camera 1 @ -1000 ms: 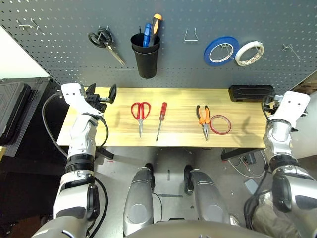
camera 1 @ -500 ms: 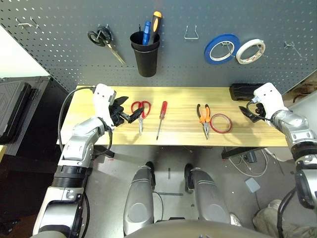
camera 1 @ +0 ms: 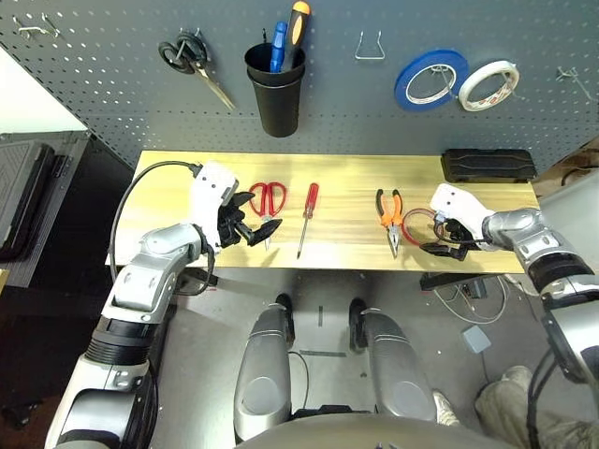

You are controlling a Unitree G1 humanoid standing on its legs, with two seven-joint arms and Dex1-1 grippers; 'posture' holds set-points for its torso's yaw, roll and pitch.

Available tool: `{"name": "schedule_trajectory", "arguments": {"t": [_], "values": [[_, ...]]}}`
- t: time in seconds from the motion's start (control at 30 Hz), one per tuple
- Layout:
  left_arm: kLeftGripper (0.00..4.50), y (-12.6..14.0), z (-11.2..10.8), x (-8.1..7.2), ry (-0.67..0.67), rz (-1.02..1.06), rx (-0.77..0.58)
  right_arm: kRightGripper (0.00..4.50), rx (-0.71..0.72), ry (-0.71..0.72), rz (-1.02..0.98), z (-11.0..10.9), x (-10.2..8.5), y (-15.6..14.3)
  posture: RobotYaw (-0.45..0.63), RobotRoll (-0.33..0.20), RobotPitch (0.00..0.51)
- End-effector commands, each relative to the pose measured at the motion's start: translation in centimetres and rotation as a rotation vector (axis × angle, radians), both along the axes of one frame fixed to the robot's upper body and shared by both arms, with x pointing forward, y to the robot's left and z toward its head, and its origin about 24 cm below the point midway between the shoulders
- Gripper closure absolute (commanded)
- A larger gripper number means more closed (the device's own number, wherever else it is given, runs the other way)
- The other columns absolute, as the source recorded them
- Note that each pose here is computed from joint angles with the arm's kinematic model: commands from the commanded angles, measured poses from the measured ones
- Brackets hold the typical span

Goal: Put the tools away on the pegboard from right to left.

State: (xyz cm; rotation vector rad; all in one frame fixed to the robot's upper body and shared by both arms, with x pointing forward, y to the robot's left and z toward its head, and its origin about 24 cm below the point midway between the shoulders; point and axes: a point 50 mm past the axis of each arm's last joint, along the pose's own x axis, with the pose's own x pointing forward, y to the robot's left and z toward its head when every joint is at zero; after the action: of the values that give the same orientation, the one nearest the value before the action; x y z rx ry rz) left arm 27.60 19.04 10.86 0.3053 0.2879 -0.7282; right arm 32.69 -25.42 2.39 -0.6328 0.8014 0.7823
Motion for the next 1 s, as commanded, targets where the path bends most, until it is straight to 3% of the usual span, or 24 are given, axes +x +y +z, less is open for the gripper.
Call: {"name": "schedule_trajectory", "arguments": {"t": [0.03,0.13,0.3,0.5,0.63,0.77,1.0], "values": [[0.03,0.1,-0.2,-0.7,0.026,0.005,0.014,0.00,-0.047,0.065,-0.021,-1.5,-0.7,0.2,0.19,0.000,0.374],[0.00,0.0,-0.2,-0.8,0.027,0.010,0.013,0.62,-0.072,0.070,-0.044,-2.0,-0.6,0.5,0.19,0.000,0.376],[0.00,0.0,-0.2,-0.9,0.021,0.019,0.012,2.37,-0.093,-0.011,-0.042,-1.3,0.0,0.3,0.21,0.000,0.369],[0.00,-0.8,0.3,-0.9,-0.039,-0.030,-0.027,4.47,-0.039,-0.255,-0.111,0.7,0.3,-1.9,0.20,0.000,0.353],[0.00,-1.5,0.9,-0.8,-0.086,-0.080,-0.077,4.47,0.049,-0.444,-0.184,1.9,-0.4,-3.0,0.19,0.000,0.345],[0.00,-2.5,2.5,-1.2,-0.134,-0.191,-0.177,4.47,0.215,-0.857,-0.484,3.6,-2.0,-4.9,0.16,0.000,0.330],[0.00,-4.4,5.4,-2.2,-0.220,-0.351,-0.293,4.47,0.082,-1.077,-0.650,3.7,-5.4,-8.0,0.15,0.000,0.312]]}}
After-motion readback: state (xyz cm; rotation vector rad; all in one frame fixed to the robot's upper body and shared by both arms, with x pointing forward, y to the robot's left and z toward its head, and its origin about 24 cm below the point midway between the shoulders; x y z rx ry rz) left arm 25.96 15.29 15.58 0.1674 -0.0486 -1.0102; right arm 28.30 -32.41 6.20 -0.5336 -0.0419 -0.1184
